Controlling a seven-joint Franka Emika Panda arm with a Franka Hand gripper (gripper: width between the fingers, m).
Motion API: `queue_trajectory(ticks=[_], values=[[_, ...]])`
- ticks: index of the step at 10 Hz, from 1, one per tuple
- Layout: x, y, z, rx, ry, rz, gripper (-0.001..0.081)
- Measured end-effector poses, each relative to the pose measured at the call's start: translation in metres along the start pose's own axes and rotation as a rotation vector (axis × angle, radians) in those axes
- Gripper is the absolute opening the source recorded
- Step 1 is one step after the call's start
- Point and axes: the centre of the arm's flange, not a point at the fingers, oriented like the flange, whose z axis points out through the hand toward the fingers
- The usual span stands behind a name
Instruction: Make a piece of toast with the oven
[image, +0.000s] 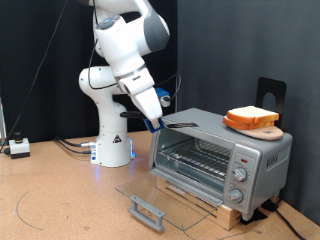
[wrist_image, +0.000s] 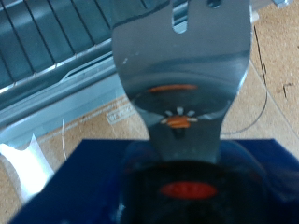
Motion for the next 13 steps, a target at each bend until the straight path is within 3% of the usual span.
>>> queue_trajectory(ticks=[4,6,10,13], values=[[0.006,-0.003,0.01,0.009,-0.004,-0.001,0.0398],[0.013,-0.017,0.021,0.028,-0.021,-0.029,0.0398],[0.044,-0.052,0.037,0.069,0.022,-0.064,0.0398],[0.057,-0.057,0.03,0.068,0.055,-0.056,0.0398]])
